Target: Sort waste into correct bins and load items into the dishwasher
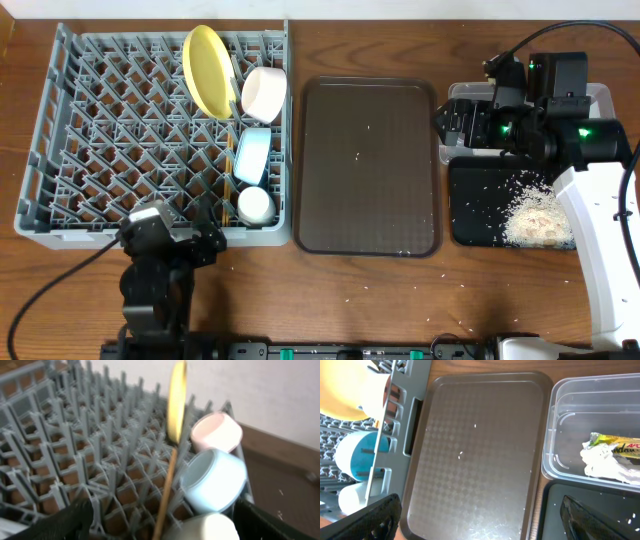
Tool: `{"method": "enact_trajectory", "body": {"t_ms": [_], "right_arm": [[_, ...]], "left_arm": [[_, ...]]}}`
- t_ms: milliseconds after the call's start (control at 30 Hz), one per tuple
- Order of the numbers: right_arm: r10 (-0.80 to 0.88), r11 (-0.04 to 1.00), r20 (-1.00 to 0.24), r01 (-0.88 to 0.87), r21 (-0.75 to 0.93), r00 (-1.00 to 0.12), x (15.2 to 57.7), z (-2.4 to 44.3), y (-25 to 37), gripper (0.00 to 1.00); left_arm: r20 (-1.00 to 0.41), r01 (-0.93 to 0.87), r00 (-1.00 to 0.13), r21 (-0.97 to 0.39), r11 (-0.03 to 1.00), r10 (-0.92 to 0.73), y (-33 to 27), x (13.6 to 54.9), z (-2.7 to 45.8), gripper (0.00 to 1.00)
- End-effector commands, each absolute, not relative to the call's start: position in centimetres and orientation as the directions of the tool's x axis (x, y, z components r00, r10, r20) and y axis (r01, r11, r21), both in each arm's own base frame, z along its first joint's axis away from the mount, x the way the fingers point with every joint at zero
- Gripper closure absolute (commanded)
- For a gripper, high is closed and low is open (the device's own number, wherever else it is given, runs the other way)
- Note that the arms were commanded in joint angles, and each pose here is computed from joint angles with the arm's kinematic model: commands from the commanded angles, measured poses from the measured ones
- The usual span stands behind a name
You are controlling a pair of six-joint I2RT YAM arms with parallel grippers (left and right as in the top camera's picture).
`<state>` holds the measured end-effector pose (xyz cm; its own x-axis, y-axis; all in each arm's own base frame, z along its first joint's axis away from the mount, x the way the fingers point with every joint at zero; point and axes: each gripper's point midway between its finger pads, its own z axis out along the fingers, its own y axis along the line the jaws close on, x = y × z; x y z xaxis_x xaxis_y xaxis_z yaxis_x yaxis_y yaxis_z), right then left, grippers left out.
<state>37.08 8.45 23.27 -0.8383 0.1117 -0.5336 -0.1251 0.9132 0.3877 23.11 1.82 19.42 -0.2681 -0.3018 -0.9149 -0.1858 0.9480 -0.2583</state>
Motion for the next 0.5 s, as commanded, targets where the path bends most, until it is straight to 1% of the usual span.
{"method": "enact_trajectory", "body": {"t_ms": [0,67,233,333,467], "right_arm": [[0.108,0.910,-0.534,-0.132,0.392,-0.838,37.1,23.4,8.7,0.01],[0.108,0.910,-0.534,-0.132,0.392,-0.838,37.1,23.4,8.7,0.01],[0.108,0.910,-0.534,-0.132,0.392,-0.838,37.1,23.4,8.7,0.01],[0.108,0.910,-0.534,-0.132,0.392,-0.838,37.1,23.4,8.7,0.01],[0.108,0.910,-0.534,-0.132,0.392,-0.838,37.1,23.4,8.7,0.01]], "left_arm": [[-0.943,-0.214,-0.181,-0.240,0.947,-0.279,3.1,22.8,19.4,0.10],[-0.950,-0.229,-0.149,-0.238,0.944,-0.275,3.7,22.6,19.0,0.10],[-0.961,-0.265,-0.113,-0.215,0.940,-0.252,4.7,22.0,18.1,0.10],[-0.972,-0.256,-0.094,-0.187,0.948,-0.217,4.8,22.4,18.3,0.10],[-0.980,-0.232,-0.030,-0.186,0.955,-0.198,4.7,23.0,19.0,0.10]]}}
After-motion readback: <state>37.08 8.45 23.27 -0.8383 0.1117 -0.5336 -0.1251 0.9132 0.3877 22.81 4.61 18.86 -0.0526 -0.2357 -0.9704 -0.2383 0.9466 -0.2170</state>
